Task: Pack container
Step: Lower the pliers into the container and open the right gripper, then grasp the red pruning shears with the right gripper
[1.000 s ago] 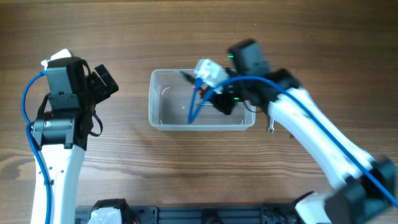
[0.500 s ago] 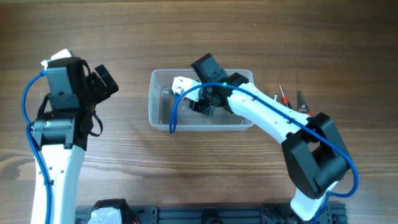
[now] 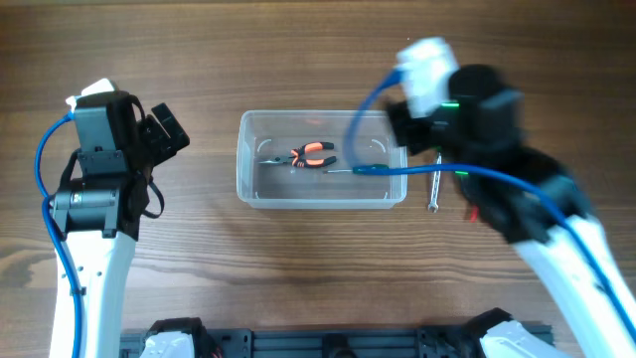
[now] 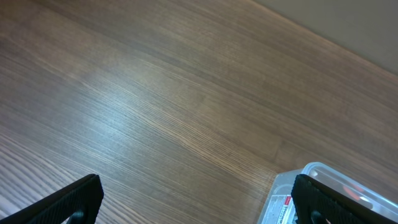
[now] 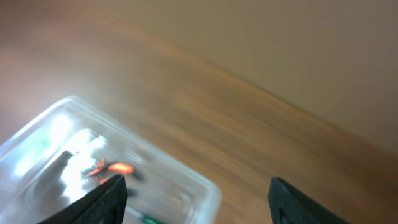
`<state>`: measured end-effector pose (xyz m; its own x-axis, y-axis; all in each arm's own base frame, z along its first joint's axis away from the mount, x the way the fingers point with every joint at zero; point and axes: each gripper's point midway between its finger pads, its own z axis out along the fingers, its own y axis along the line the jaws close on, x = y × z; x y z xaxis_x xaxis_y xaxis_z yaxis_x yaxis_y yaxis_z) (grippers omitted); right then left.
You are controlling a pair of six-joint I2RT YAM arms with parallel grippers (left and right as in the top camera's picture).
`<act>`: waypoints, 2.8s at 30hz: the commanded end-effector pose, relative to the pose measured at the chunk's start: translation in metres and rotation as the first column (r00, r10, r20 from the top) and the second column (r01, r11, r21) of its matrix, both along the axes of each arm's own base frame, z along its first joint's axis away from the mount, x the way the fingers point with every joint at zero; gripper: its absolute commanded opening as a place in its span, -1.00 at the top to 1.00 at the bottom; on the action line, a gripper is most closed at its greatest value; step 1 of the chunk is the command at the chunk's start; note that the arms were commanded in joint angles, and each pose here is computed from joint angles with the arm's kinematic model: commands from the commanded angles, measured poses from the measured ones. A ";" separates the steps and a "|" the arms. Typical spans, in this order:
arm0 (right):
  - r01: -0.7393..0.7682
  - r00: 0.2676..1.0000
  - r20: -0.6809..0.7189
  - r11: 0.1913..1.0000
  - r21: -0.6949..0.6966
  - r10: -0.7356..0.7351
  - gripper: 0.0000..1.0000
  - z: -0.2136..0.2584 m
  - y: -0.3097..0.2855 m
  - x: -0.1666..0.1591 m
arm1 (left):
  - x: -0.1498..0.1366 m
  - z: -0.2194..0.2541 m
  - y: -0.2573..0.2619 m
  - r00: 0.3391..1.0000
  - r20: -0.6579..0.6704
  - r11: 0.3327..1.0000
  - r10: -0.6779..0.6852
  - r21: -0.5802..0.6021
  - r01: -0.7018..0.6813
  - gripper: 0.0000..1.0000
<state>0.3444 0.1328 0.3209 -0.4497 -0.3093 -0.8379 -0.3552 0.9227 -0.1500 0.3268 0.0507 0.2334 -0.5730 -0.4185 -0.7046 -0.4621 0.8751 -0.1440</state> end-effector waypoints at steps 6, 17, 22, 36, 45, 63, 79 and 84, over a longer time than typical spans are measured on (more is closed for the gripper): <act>0.681 0.689 -0.409 0.728 0.081 -0.599 -0.64 -0.085 -0.168 -0.021 | 0.002 0.004 0.002 1.000 0.013 1.000 0.010 -0.007 -0.010 -0.99; 0.684 0.411 -0.717 0.710 -0.165 -0.562 -0.60 -0.245 -0.180 -0.016 | 0.002 0.004 0.002 1.000 0.013 1.000 0.010 -0.007 -0.010 -1.00; 0.614 0.349 -0.803 0.765 -0.194 -0.483 -0.34 -0.286 -0.180 -0.024 | 0.002 0.004 0.002 1.000 0.013 1.000 0.010 -0.007 -0.010 -0.99; 0.562 0.207 -0.915 0.807 -0.178 -0.346 -0.12 -0.282 -0.154 -0.070 | 0.002 0.004 0.002 1.000 0.013 1.000 0.010 -0.007 -0.010 -1.00; 0.575 0.169 -0.896 0.780 -0.249 -0.410 -0.27 -0.301 -0.163 -0.085 | 0.002 0.004 0.002 1.000 0.013 1.000 0.010 -0.007 -0.010 -0.99; 0.645 0.201 -0.865 0.727 -0.237 -0.461 0.91 -0.333 -0.167 -0.082 | 0.002 0.004 0.002 1.000 0.013 1.000 0.010 -0.007 -0.010 -0.99; 0.416 0.833 -0.494 0.870 0.263 -0.249 0.91 -0.085 -0.101 -0.022 | 0.002 0.004 0.002 1.000 0.013 1.000 0.010 -0.007 -0.010 -1.00; -0.168 0.945 -0.233 0.951 0.258 0.230 0.91 -0.022 0.005 -0.070 | 0.002 0.004 0.002 1.000 0.013 1.000 0.010 -0.007 -0.010 -0.99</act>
<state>0.3037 0.0790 0.2841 -0.7181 0.0374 -0.6950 -0.1940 0.9482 0.2514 0.3268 0.0507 0.2334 -0.5730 -0.4185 -0.7046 -0.4621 0.8751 -0.1440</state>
